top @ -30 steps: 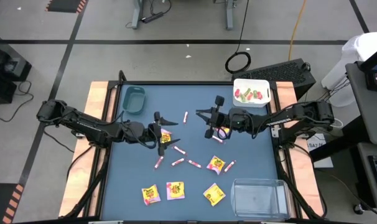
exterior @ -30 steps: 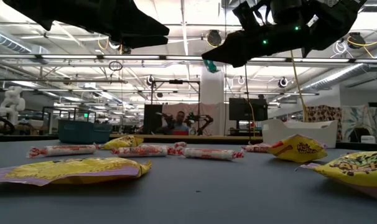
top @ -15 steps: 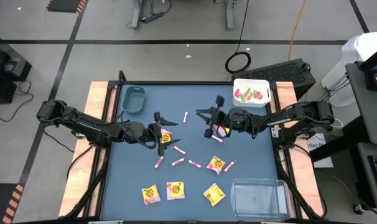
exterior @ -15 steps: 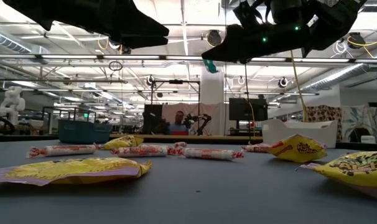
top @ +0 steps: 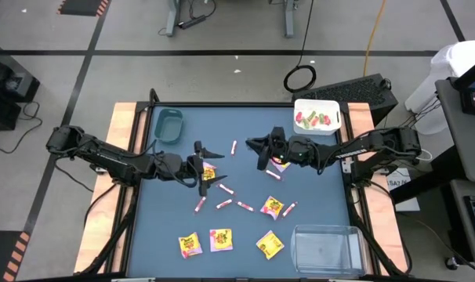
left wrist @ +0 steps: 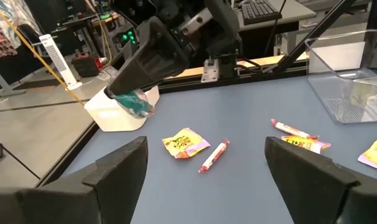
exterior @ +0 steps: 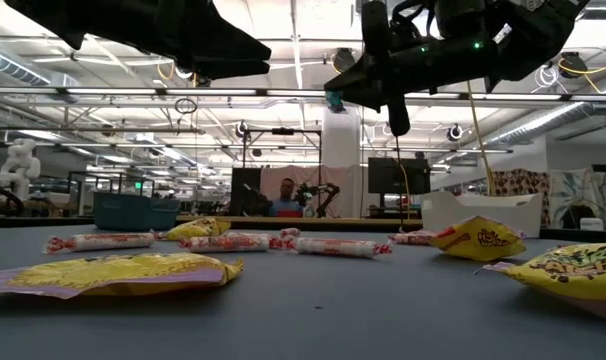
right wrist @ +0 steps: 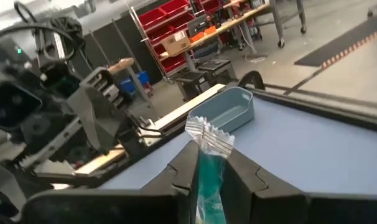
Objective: Sort candy
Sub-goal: Put the blue gummy into the white bin
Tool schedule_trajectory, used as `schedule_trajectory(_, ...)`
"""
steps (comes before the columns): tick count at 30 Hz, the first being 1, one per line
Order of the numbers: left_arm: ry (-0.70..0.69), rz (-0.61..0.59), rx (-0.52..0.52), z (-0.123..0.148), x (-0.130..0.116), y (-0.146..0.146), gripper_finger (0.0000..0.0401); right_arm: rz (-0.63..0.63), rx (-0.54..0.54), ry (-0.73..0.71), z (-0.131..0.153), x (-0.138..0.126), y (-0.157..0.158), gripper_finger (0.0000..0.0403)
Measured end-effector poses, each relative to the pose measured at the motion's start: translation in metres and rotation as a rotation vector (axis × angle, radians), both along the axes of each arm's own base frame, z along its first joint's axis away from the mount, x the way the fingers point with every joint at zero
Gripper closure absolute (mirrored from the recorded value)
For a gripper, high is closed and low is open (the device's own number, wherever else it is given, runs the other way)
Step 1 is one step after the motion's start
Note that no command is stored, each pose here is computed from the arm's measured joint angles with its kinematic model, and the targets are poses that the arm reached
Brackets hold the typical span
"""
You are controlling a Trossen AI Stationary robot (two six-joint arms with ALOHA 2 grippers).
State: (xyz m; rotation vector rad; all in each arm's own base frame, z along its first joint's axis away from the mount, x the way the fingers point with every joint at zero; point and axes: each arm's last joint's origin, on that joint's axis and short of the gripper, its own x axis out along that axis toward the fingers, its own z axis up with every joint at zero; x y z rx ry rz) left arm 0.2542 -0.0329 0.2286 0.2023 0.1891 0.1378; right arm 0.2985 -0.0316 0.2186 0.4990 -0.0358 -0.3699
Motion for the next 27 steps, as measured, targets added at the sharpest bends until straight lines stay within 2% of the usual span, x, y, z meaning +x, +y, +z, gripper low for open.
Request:
schedule_trajectory(7,0.01,0.0,0.002,-0.0009,-0.0002,0.0,0.0075,0.001,0.04,-0.015,0.0,0.0001,0.0005,0.036)
schedule_trajectory(15,0.006,0.004,-0.019,-0.0009,-0.0002,0.0,0.0075,-0.006,0.168,-0.052,-0.001,0.0,0.0007,0.036)
schedule_trajectory(27,0.005,0.004,-0.021,-0.0008,-0.0002,0.0,0.0075,-0.005,0.139,-0.032,-0.0019,0.0,0.0007,0.036)
